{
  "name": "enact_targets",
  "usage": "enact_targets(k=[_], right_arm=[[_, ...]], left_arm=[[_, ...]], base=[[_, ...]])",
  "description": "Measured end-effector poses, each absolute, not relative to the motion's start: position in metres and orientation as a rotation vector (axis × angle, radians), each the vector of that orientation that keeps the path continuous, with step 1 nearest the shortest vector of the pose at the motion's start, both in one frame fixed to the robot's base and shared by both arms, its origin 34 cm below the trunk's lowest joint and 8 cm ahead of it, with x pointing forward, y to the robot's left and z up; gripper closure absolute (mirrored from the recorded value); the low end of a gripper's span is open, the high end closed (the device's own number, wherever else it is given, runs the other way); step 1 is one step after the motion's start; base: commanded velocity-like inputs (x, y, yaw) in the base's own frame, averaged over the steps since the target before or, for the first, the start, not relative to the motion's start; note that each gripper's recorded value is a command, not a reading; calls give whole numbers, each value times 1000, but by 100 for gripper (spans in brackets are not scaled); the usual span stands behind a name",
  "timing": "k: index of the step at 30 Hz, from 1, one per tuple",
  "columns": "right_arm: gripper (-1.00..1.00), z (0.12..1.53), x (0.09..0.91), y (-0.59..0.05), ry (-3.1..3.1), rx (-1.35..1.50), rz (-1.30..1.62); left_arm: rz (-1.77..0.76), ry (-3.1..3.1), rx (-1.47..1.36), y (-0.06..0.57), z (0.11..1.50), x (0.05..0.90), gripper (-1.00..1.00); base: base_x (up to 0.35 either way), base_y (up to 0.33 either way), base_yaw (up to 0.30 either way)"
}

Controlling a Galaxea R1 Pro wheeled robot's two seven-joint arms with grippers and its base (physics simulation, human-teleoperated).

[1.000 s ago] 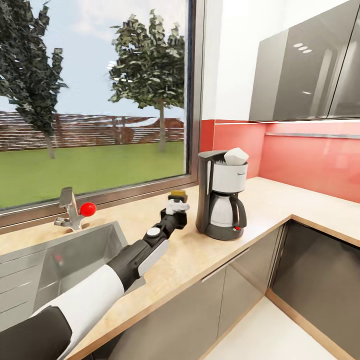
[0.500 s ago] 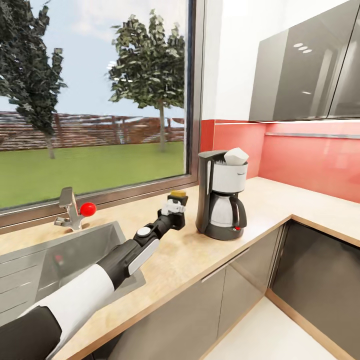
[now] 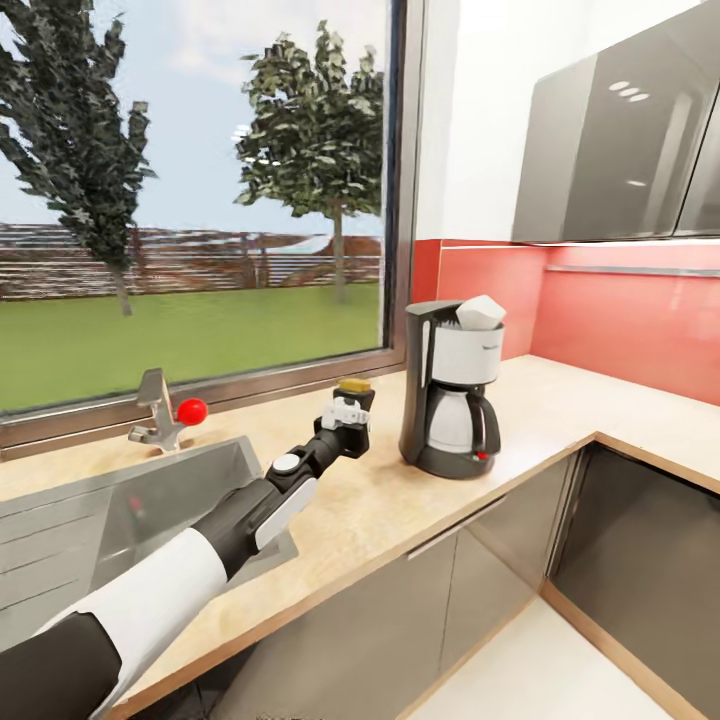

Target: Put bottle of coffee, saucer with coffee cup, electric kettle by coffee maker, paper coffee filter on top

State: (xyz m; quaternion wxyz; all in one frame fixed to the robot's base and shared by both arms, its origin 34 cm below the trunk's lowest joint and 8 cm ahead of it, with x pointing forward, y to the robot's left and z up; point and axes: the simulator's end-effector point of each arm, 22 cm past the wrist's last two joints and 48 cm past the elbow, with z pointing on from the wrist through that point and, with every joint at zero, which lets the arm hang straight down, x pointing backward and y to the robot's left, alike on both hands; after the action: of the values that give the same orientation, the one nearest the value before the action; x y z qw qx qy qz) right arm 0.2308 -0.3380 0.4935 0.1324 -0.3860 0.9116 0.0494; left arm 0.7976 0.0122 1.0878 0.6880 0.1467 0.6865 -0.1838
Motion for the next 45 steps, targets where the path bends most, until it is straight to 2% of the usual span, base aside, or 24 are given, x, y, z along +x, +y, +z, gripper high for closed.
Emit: enact_targets(k=[15, 23, 35, 45], right_arm=[[-100, 493, 230, -338, 2646, -1121, 144], [-100, 493, 231, -338, 2645, -1122, 143], [-100, 493, 231, -338, 2645, -1120, 143], [-100, 493, 231, -338, 2645, -1122, 143]], left_arm=[[-412, 1534, 323, 13, 1090, 798, 100], [-413, 1534, 323, 12, 1090, 798, 100], [-414, 1533, 323, 11, 1090, 797, 100], [-391, 1536, 301, 16, 1090, 800, 100]], base=[[-4, -161, 188], [-158, -191, 132], [-49, -177, 254], [6, -207, 48]])
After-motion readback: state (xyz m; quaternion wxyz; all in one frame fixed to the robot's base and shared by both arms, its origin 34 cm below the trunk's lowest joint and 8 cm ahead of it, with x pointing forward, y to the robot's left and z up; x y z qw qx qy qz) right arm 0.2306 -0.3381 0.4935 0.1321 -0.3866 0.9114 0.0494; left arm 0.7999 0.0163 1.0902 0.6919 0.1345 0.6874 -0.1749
